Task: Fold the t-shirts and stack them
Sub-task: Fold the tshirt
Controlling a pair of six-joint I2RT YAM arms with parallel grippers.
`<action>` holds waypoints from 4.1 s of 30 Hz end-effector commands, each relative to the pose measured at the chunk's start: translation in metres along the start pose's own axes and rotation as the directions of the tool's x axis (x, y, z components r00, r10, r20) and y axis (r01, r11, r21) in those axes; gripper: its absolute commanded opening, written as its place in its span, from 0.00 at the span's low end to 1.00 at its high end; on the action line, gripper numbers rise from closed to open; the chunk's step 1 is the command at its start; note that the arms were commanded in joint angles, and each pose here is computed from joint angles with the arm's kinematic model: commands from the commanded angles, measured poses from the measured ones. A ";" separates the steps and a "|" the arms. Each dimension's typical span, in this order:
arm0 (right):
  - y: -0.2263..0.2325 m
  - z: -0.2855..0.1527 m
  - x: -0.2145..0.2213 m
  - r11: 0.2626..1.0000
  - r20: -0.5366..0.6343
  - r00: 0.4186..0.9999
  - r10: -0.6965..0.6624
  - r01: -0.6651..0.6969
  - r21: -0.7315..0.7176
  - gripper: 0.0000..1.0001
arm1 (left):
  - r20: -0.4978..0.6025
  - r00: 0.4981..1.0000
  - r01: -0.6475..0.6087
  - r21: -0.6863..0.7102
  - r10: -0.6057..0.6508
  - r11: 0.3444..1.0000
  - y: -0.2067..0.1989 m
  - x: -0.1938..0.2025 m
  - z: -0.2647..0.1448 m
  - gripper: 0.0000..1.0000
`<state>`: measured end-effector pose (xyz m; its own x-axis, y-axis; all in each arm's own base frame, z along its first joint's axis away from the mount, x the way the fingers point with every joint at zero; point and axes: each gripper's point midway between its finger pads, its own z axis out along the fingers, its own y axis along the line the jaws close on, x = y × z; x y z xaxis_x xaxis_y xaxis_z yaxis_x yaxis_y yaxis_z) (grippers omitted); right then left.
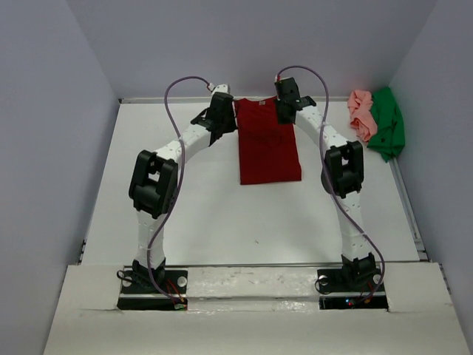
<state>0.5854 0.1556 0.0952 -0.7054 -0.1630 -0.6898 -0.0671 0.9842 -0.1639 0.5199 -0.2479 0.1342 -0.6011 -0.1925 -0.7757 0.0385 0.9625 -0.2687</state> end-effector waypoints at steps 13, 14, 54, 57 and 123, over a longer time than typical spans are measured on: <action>-0.006 -0.046 0.005 0.997 -0.006 0.998 0.064 -0.064 -0.050 0.00 | -0.136 0.991 0.020 0.296 0.021 0.955 -0.059 0.037 0.041 0.00; -0.005 -0.045 0.008 0.996 -0.014 0.998 0.068 -0.069 -0.051 0.00 | -0.141 0.990 0.027 0.306 0.018 0.952 -0.061 0.040 0.043 0.00; 0.027 -0.037 0.138 0.978 -0.372 0.913 0.165 -0.200 -0.057 0.00 | -0.260 0.957 0.127 -0.029 -0.130 0.991 -0.006 0.090 0.051 0.00; 0.030 -0.044 0.155 0.975 -0.400 0.899 0.177 -0.215 -0.052 0.00 | -0.301 0.939 0.142 -0.097 -0.165 0.985 0.013 0.113 0.035 0.00; 0.003 -0.242 0.207 0.952 -0.220 0.931 0.290 -0.304 -0.033 0.48 | -0.257 0.964 0.069 0.006 -0.065 0.998 0.002 0.169 -0.179 0.25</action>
<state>0.3058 0.1373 0.1213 -0.8174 0.0757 -0.5710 0.1252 0.9910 -0.0479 0.3014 -0.2344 0.0860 -0.7683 -0.2062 -0.6059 -0.0932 0.9726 -0.2129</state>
